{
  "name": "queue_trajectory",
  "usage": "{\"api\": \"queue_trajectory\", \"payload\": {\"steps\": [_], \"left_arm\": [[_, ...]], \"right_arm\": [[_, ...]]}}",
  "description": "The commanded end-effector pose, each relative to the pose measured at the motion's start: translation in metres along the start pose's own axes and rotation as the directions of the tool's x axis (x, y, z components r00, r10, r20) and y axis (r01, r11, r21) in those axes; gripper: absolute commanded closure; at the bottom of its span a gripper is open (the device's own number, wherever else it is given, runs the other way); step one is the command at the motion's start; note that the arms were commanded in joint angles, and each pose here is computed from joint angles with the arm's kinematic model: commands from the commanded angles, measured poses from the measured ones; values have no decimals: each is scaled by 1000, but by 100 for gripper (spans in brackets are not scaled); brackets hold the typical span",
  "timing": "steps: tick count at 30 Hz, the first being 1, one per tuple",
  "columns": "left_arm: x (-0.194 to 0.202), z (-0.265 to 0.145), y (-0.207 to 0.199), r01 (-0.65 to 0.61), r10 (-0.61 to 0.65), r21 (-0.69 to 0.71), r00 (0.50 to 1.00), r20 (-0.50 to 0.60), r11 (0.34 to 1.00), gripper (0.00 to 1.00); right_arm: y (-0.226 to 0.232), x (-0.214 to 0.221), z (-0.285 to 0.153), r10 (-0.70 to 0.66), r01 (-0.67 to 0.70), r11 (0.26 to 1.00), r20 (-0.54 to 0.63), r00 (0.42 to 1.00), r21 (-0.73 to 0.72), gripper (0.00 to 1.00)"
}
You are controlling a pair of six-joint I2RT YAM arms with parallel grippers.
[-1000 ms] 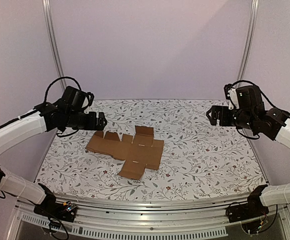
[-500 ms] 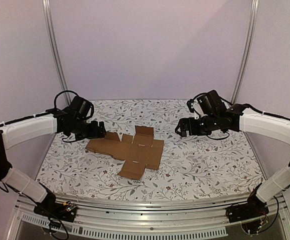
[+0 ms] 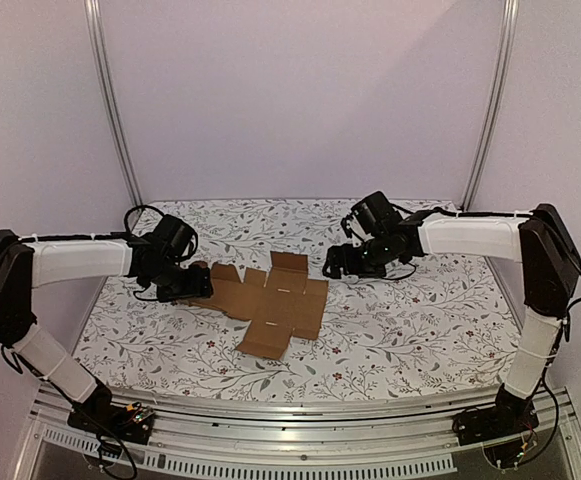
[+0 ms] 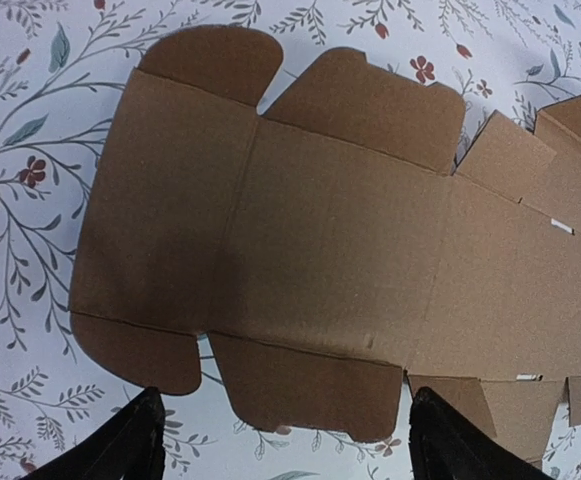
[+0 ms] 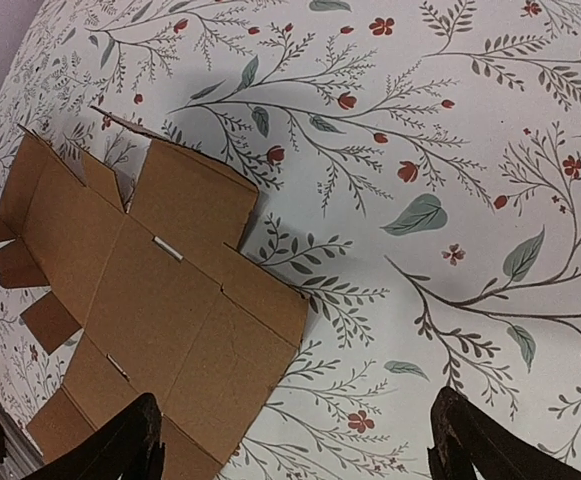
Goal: Fold the paper box
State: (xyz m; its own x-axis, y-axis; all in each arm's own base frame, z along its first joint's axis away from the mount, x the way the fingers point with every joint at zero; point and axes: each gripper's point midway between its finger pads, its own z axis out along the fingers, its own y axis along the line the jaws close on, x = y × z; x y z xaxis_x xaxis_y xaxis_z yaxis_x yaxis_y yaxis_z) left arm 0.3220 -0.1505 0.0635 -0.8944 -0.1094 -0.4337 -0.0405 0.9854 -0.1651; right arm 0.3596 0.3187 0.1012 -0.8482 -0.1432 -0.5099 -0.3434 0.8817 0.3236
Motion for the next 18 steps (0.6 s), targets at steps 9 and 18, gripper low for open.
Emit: {"api": "queue_trajectory", "payload": {"steps": [9,18], "left_arm": [[7,-3,0,-1,1,20,1000,-11,1000,20],[5,-15,-6,-7,7,41,1000,2,999,20]], "right_arm": [[-1,-4,57,66,-69,996,-42,997,-62,17],[-6,5,79,78,-85,989,-58,995,-125,33]]}}
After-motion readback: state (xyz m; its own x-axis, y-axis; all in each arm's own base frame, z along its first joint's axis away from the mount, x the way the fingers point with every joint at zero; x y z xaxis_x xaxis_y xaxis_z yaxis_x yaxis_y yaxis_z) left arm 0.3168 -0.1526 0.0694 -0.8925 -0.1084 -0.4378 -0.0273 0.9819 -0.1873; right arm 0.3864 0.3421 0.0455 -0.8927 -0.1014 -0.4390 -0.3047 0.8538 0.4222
